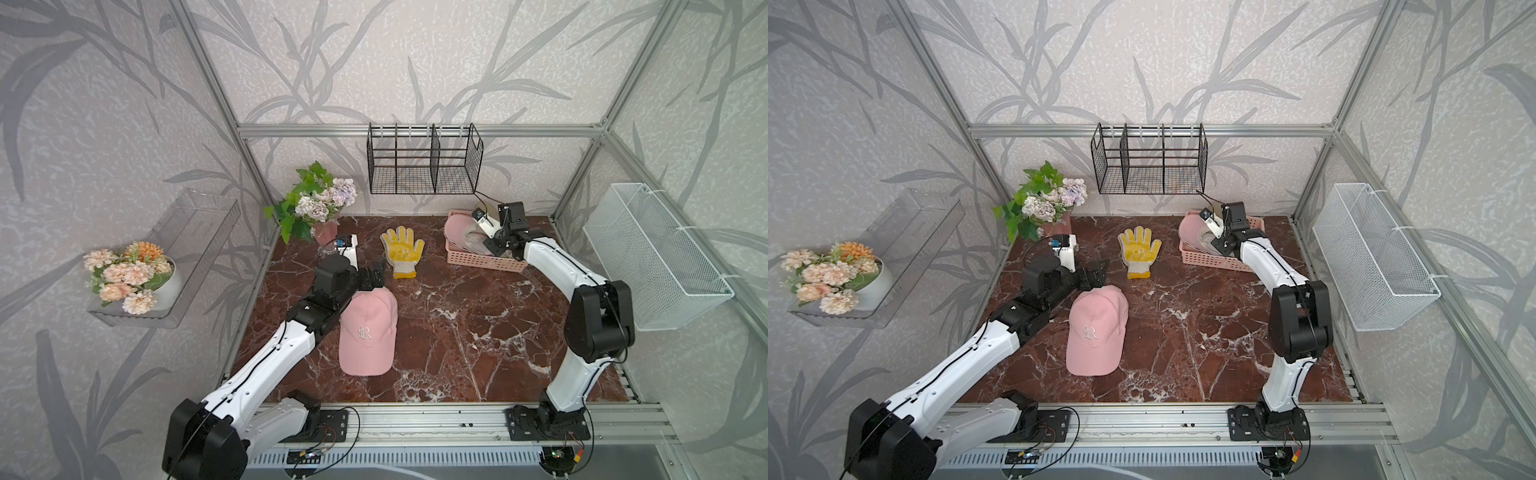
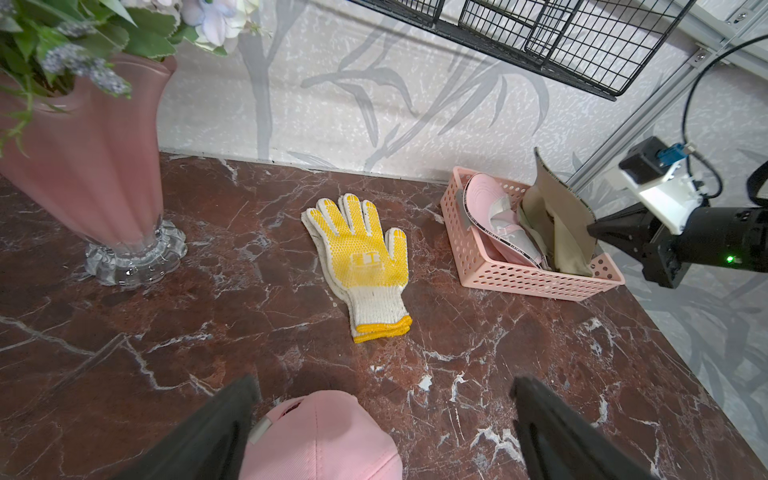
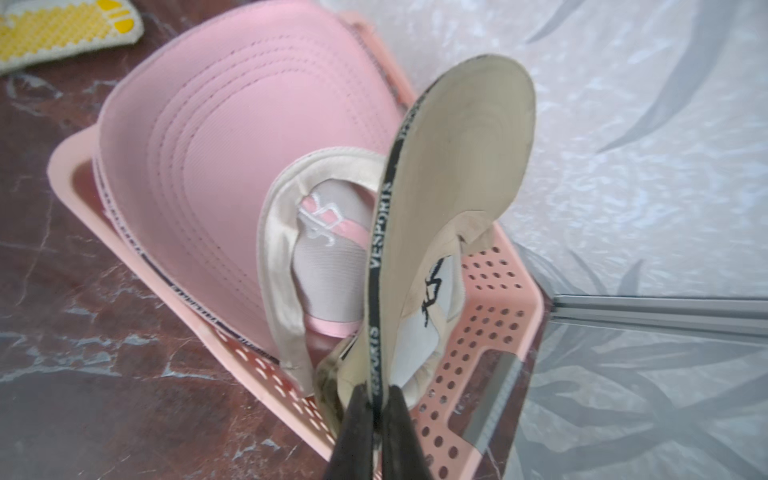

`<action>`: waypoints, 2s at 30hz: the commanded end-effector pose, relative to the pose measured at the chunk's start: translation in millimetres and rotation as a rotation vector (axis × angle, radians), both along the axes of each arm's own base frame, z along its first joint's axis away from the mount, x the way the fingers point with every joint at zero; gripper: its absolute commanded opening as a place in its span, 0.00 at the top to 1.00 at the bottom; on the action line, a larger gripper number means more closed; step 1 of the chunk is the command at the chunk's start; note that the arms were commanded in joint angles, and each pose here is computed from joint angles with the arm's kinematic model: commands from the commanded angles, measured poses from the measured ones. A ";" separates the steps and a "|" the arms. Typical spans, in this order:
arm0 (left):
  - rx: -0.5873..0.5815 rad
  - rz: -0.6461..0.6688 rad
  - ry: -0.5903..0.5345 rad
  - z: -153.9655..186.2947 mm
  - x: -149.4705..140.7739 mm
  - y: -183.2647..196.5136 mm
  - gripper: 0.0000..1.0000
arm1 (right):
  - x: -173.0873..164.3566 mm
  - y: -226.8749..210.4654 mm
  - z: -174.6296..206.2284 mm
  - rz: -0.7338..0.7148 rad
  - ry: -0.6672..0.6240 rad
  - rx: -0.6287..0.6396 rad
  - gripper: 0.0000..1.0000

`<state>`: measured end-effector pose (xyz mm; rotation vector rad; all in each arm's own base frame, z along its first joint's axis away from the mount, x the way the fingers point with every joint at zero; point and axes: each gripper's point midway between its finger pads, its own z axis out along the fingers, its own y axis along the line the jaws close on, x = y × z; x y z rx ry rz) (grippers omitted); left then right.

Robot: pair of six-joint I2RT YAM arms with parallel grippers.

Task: Turn the baseball cap inside out
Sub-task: Pick up the baseball cap from the basket, then turn over the baseball cap.

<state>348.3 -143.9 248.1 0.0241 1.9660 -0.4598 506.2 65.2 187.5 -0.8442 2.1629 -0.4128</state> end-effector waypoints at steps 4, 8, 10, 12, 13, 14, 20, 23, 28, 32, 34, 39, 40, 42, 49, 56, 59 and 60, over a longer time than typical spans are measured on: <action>0.028 -0.059 -0.071 15.2 -1.4 -5.4 0.00 | -8.1 -5.6 111.1 -0.026 -0.300 0.065 1.00; 0.050 -0.115 -0.153 34.2 -2.6 -12.3 0.00 | -40.1 11.0 135.0 0.029 -0.292 0.153 1.00; 0.064 -0.157 -0.193 44.8 -3.4 -19.2 0.00 | -57.5 19.0 142.6 0.054 -0.274 0.178 1.00; 0.098 -0.229 -0.251 58.4 -5.1 -30.0 0.01 | -78.3 32.4 150.8 0.097 -0.255 0.205 1.00; 0.101 -0.246 -0.270 64.9 -5.1 -33.6 0.01 | -88.3 37.5 152.4 0.118 -0.239 0.219 1.00; 0.110 -0.274 -0.291 72.2 -5.7 -38.7 0.03 | -100.3 46.3 154.6 0.152 -0.218 0.243 1.00; 0.316 -0.485 -0.444 108.2 -20.6 -84.4 0.03 | -167.6 87.4 154.6 0.301 -0.041 0.385 1.00; 0.489 -0.560 -0.524 116.1 -28.1 -107.3 0.00 | -189.3 98.9 142.8 0.323 0.041 0.420 1.00; 0.653 -0.646 -0.633 129.5 -33.7 -130.4 0.00 | -212.5 119.4 127.6 0.373 0.139 0.498 1.00; 0.738 -0.758 -0.716 127.0 -45.9 -148.8 0.00 | -222.3 133.5 123.4 0.416 0.202 0.541 1.00; 0.796 -0.805 -0.724 120.1 -46.0 -154.5 0.00 | -229.3 141.0 120.7 0.448 0.244 0.548 1.00; 0.889 -0.902 -0.684 102.5 -42.3 -162.7 0.00 | -240.3 154.6 117.3 0.506 0.310 0.565 1.00; 0.897 -0.919 -0.688 100.6 -42.5 -165.2 0.01 | -242.3 156.7 116.5 0.514 0.323 0.565 1.00; 0.906 -0.941 -0.695 97.5 -42.6 -168.2 0.04 | -244.7 160.0 115.3 0.528 0.340 0.565 1.00; 0.956 -1.131 -0.640 65.6 -51.0 -179.4 0.12 | -249.6 166.9 123.5 0.566 0.343 0.592 1.00; 0.967 -1.237 -0.606 43.1 -55.8 -185.5 0.25 | -253.5 168.1 131.2 0.592 0.323 0.607 1.00; 0.953 -1.272 -0.584 37.2 -58.9 -187.2 0.38 | -248.1 166.0 134.1 0.578 0.277 0.601 1.00; 0.951 -1.277 -0.580 35.0 -59.4 -187.5 0.45 | -246.1 165.4 135.1 0.574 0.263 0.604 1.00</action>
